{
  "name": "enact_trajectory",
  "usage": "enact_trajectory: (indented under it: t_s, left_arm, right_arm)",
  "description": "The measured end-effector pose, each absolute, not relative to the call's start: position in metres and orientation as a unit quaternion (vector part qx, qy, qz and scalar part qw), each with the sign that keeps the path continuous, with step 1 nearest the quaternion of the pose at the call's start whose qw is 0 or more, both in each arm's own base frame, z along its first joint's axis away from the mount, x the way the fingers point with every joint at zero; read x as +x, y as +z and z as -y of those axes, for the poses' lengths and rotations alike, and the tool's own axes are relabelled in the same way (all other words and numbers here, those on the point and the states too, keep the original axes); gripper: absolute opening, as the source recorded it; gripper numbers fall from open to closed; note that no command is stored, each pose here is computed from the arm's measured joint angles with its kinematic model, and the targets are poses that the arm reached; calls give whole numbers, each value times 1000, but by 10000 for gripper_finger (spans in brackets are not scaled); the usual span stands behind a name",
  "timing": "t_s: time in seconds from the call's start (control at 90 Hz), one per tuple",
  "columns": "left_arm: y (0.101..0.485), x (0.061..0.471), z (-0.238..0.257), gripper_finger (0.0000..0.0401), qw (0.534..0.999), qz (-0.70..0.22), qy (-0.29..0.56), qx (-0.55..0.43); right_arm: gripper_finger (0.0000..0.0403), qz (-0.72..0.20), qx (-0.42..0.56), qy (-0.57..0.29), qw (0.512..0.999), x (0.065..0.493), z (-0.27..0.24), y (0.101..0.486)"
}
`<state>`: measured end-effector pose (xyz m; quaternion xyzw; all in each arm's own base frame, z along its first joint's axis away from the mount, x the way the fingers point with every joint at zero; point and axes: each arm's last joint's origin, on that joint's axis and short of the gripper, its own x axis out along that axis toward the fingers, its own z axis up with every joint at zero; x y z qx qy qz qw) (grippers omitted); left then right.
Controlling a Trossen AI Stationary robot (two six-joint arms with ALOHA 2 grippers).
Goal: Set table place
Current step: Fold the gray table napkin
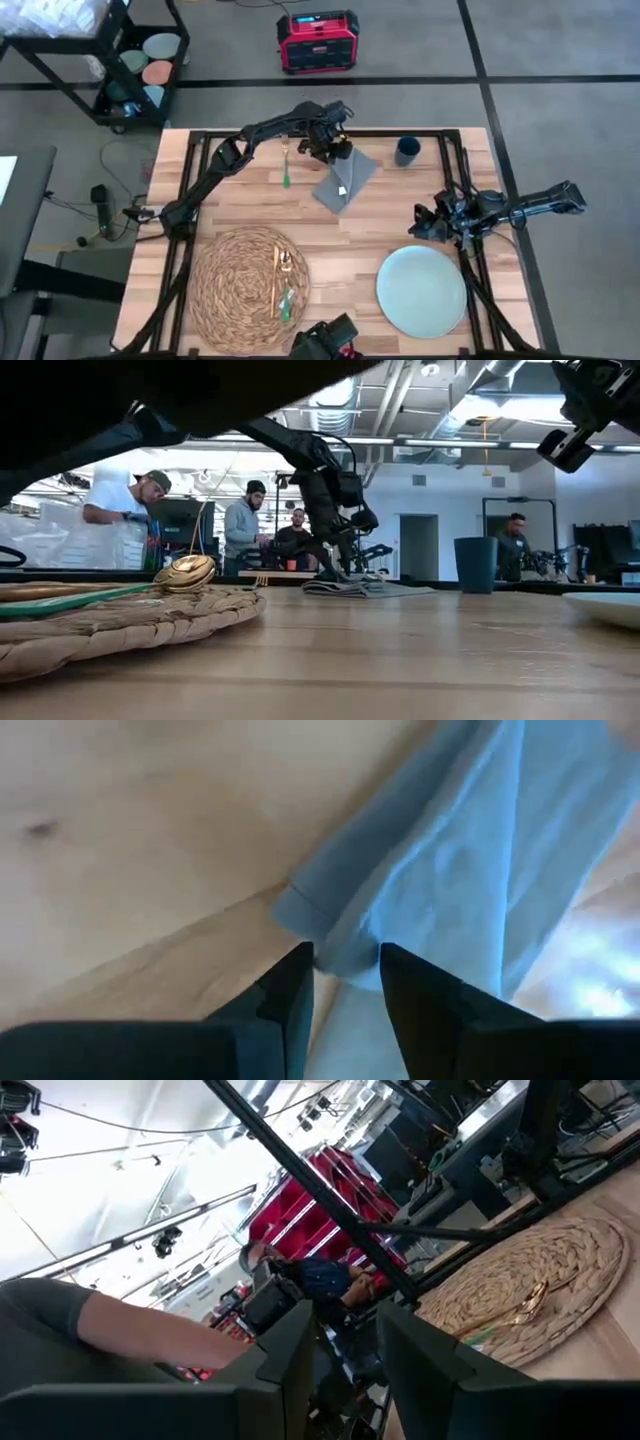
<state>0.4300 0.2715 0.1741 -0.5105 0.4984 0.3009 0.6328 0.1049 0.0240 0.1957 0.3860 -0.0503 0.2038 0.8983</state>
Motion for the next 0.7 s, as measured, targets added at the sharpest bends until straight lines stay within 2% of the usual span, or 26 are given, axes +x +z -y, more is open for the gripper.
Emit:
enact_trajectory:
  t_s: [0.211,0.411,0.7]
  left_arm:
    - [173,429,-272,89,624,-496,308,-519]
    - [172,424,-275,9,622,-509,317,-504]
    - [175,437,-264,0,643,-497,299,-501]
  right_arm:
    - [103,51,384,204,899,105,-24,196]
    - [102,51,384,203,899,105,-24,196]
    - [102,53,375,202,903,105,-24,196]
